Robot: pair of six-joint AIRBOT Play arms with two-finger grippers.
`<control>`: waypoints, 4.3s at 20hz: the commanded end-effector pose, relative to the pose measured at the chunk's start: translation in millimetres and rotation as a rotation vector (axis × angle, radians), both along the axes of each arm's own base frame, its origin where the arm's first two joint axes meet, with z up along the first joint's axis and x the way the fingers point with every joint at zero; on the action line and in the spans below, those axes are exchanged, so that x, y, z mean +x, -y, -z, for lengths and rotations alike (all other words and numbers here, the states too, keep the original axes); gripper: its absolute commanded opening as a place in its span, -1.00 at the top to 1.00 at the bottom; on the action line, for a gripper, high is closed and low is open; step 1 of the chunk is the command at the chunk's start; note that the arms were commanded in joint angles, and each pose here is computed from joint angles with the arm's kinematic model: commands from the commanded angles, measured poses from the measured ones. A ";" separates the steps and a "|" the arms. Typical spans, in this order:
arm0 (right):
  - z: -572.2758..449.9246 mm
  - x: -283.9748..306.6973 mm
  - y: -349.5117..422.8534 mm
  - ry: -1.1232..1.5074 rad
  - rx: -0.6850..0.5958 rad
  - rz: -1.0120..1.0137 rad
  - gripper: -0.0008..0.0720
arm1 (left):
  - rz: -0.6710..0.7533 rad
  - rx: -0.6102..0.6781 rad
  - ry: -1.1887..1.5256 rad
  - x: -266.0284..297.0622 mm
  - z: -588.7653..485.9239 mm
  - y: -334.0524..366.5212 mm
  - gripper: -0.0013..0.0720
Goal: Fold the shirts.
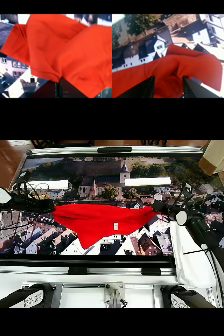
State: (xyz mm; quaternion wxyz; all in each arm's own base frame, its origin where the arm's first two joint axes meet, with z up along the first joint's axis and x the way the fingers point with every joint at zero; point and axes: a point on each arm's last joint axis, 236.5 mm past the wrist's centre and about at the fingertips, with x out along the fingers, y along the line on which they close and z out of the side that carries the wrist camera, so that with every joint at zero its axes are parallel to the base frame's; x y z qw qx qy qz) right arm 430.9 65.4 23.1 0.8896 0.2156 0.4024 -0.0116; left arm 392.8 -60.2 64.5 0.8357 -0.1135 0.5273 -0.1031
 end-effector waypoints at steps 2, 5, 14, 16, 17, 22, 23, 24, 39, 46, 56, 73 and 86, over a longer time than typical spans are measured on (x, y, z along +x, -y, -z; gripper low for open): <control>-14.1 -51.5 -5.6 -0.187 -0.079 -0.154 -0.28 | 0.061 0.020 -0.023 -8.2 5.6 1.6 0.88; 38.4 -101.0 -49.5 -0.407 0.119 -0.235 -0.29 | 0.061 0.020 -0.024 -8.3 5.6 1.7 0.88; 123.5 -80.1 -119.8 -0.492 0.533 -0.076 -0.29 | 0.061 0.019 -0.024 -8.3 5.6 1.7 0.88; 131.8 -79.0 -123.6 -0.494 0.525 -0.065 -0.29 | 0.060 0.019 -0.024 -8.3 5.6 1.7 0.88; 133.4 -76.7 -124.9 -0.486 0.525 -0.057 -0.29 | 0.060 0.019 -0.024 -8.3 5.6 1.7 0.88; 128.1 -64.8 -134.8 -0.433 0.537 -0.031 0.77 | 0.060 0.020 -0.024 -8.3 5.6 1.3 0.88; 119.6 -62.0 -135.9 -0.413 0.528 -0.080 0.78 | 0.059 0.023 -0.021 -8.0 4.5 0.4 0.88; 103.2 -58.3 -137.4 -0.367 0.502 -0.167 0.78 | 0.058 0.029 -0.009 -6.5 0.1 -1.0 0.88; -459.5 -195.9 -0.4 1.054 -0.215 -0.210 0.79 | -0.071 0.140 1.232 -162.0 -489.0 -19.0 0.88; -402.2 -194.8 3.2 0.805 -0.207 -0.225 0.79 | -0.155 0.181 1.195 -190.6 -475.9 -39.0 0.88; -67.1 -108.8 -24.5 -0.206 -0.024 -0.337 0.78 | -0.080 0.223 0.347 -17.8 -142.3 -50.0 0.88; 33.4 32.6 -29.5 -0.115 0.243 -0.092 -0.39 | -0.048 0.031 -0.357 -8.5 50.8 -49.6 -0.67; 15.0 -60.1 54.4 -0.379 0.106 -0.208 -0.39 | -0.268 -0.327 -0.625 -192.9 133.8 -16.8 -0.67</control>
